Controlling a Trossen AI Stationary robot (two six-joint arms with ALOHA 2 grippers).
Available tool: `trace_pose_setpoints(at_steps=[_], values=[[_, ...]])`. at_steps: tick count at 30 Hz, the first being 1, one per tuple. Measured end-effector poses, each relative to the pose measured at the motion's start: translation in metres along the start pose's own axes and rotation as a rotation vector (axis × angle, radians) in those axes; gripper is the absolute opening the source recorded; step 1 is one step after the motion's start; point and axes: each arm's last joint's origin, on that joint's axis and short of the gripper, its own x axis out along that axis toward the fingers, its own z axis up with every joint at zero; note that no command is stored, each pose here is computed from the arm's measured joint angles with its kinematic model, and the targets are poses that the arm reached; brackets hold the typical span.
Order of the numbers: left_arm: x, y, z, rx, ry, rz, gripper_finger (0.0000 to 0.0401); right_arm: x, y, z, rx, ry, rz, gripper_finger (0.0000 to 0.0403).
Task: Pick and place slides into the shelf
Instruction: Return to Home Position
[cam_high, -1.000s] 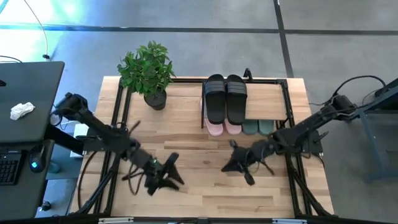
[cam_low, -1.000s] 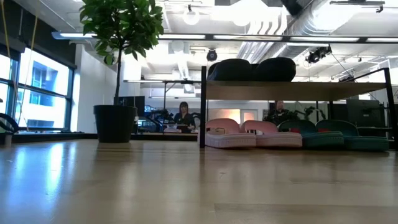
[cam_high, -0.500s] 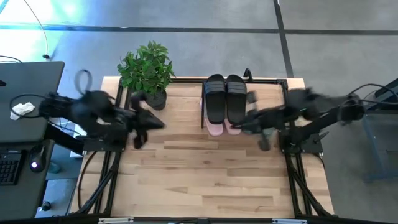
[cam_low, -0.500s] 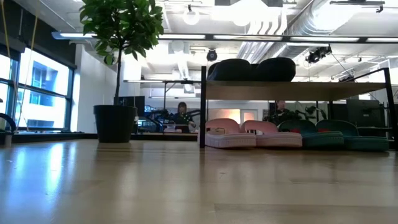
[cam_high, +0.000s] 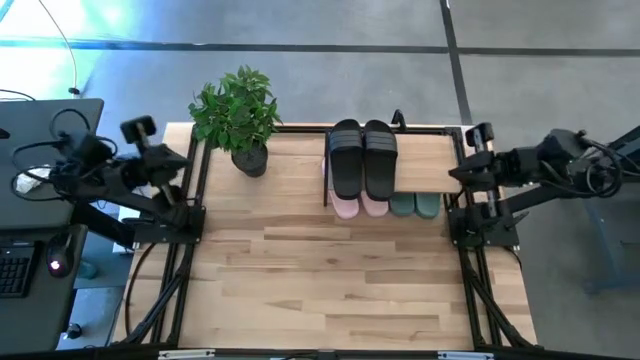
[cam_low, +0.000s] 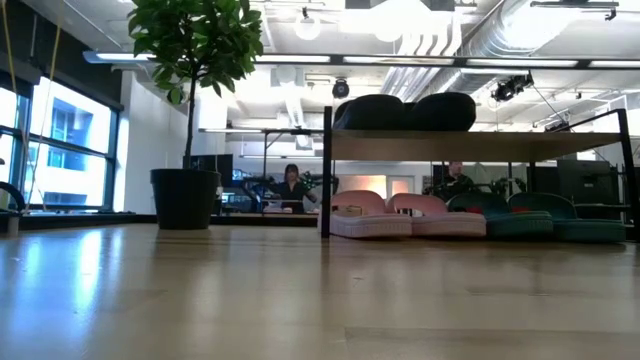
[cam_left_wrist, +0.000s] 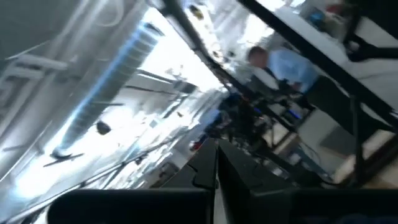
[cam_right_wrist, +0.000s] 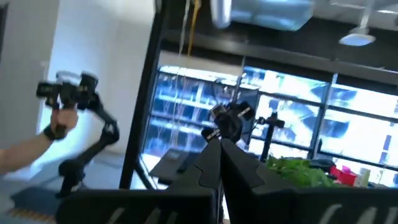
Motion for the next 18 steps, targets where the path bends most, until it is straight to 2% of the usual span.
trace_pose_setpoints(at_steps=[7,18], values=[[-0.041,-0.008,-0.013,-0.058,0.029,0.095,0.0001,-0.036,0.007,-0.037,0.068,-0.069,-0.058,0.0],[-0.087,-0.025,-0.032,-0.118,-0.007,0.171,0.0001,-0.078,0.017,-0.084,0.14,-0.147,-0.108,0.0]])
